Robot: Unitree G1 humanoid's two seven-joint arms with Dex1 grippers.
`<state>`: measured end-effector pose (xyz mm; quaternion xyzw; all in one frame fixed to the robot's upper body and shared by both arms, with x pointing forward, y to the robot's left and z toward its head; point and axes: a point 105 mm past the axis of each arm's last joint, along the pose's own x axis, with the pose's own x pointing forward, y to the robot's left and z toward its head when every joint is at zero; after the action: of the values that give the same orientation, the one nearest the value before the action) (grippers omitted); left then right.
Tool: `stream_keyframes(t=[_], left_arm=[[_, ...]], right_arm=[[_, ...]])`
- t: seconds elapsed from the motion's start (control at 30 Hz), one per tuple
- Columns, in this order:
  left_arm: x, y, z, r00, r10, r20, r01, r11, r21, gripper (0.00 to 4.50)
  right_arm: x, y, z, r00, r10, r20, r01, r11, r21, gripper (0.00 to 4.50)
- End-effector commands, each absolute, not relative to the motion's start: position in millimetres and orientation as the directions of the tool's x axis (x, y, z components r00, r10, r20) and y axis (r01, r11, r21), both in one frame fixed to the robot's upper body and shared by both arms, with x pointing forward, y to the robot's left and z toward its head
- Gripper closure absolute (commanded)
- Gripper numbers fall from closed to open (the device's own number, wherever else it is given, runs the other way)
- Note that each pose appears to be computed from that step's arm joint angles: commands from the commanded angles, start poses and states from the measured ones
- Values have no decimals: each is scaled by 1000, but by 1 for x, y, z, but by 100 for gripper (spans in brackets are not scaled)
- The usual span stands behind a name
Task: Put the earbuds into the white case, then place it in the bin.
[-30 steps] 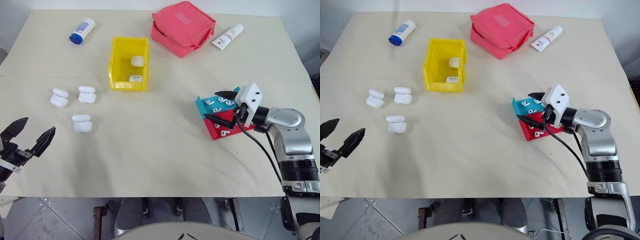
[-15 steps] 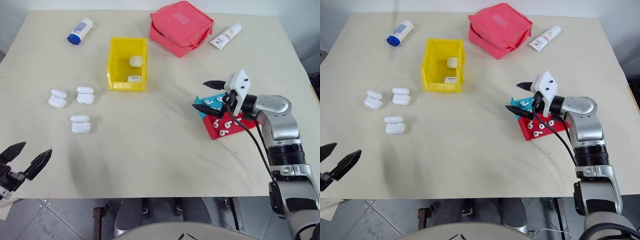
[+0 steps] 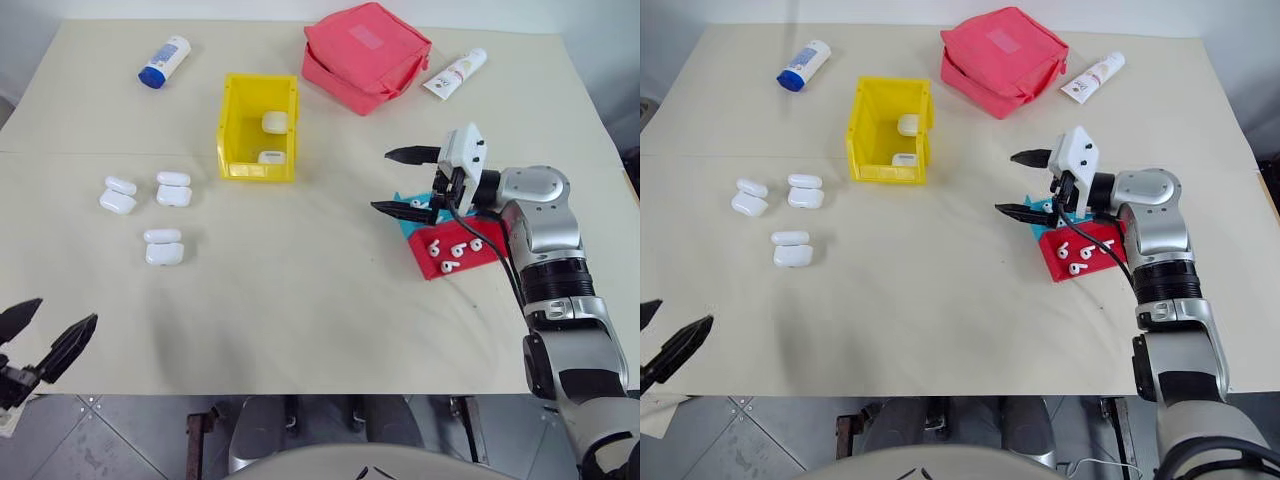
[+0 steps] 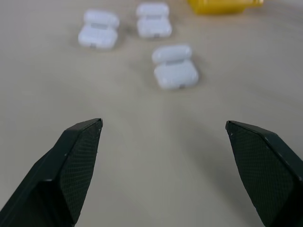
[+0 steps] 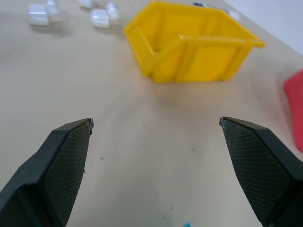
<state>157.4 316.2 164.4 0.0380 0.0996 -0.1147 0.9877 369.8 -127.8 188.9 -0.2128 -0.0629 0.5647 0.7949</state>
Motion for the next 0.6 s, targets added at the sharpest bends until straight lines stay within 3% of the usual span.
stream_keyframes(t=[0.03,0.13,0.6], left_arm=[[171,300,172,949,-220,-224,235,971,45,7],[186,291,173,949,-167,-266,182,983,33,7],[244,260,154,858,-42,-512,-14,994,-105,7]], right_arm=[[357,-127,198,261,955,-141,-883,177,-434,0],[348,-129,196,190,964,-186,-902,97,-420,0],[354,-121,197,190,962,-194,-899,92,-428,0]])
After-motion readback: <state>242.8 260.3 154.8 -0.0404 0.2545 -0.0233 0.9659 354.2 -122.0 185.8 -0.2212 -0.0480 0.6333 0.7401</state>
